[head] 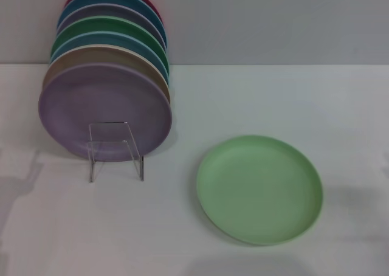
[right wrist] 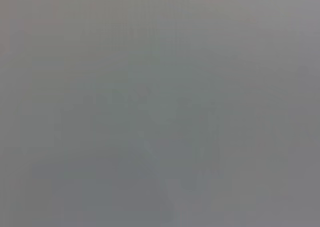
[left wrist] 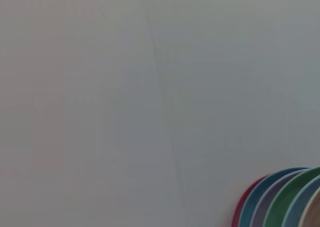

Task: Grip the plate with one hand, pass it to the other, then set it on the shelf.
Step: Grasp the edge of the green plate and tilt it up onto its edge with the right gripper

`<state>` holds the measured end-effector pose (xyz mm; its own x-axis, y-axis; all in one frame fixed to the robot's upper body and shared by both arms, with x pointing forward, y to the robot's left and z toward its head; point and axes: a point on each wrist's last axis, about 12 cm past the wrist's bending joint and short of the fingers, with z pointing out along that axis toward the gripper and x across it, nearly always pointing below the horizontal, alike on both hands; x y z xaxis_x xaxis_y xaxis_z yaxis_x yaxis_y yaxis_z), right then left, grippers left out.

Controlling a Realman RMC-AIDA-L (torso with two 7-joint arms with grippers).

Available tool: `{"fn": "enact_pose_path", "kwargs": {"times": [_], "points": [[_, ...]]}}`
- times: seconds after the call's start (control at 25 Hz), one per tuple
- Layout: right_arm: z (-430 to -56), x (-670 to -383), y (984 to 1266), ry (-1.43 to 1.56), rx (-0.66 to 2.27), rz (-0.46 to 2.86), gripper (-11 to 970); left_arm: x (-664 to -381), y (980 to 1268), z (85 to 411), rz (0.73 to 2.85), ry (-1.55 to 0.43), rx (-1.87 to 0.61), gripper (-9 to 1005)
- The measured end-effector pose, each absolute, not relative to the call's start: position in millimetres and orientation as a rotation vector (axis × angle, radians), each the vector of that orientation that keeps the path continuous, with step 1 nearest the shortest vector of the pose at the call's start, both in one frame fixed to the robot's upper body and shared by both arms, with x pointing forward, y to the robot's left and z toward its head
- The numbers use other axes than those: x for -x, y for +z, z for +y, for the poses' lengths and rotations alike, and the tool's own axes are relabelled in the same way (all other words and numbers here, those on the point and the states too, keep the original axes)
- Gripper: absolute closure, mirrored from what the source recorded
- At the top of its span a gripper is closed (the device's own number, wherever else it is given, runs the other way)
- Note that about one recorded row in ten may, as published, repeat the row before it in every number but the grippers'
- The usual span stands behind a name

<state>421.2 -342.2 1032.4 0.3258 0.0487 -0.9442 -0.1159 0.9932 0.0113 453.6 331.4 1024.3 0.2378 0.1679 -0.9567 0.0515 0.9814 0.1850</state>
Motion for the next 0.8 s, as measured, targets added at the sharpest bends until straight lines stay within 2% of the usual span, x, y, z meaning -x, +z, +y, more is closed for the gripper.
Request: {"fn": "enact_pose_path", "kwargs": {"times": [0.28, 0.36, 0.4, 0.44, 0.52, 0.56, 0.6, 0.64, 0.76, 0.8], "points": [[-338, -433, 1038, 0.189, 0.032, 1.208, 164, -456, 1026, 331, 1.322, 0.086, -0.190, 212], [-337, -448, 1043, 0.233, 0.013, 1.201, 164, -458, 1027, 331, 1.320, 0.088, -0.192, 211], [-340, -472, 1052, 0.298, -0.004, 1.208, 165, -460, 1028, 330, 1.314, 0.089, -0.188, 211], [-340, -472, 1052, 0.298, -0.004, 1.208, 165, -460, 1028, 330, 1.314, 0.089, -0.188, 211], [-340, -501, 1063, 0.371, 0.014, 1.258, 165, -462, 1029, 330, 1.307, 0.090, -0.182, 211], [-340, -515, 1070, 0.397, 0.029, 1.296, 165, -463, 1030, 330, 1.307, 0.094, -0.179, 212], [-337, -543, 1087, 0.419, 0.070, 1.400, 166, -464, 1030, 331, 1.306, 0.098, -0.178, 212], [-337, -543, 1087, 0.419, 0.070, 1.400, 166, -465, 1030, 331, 1.307, 0.108, -0.180, 212], [-327, -572, 1136, 0.394, 0.162, 1.528, 167, -466, 1031, 333, 1.306, 0.148, -0.183, 212], [-322, -579, 1165, 0.342, 0.200, 1.594, 167, -467, 1031, 334, 1.302, 0.159, -0.174, 212]]}}
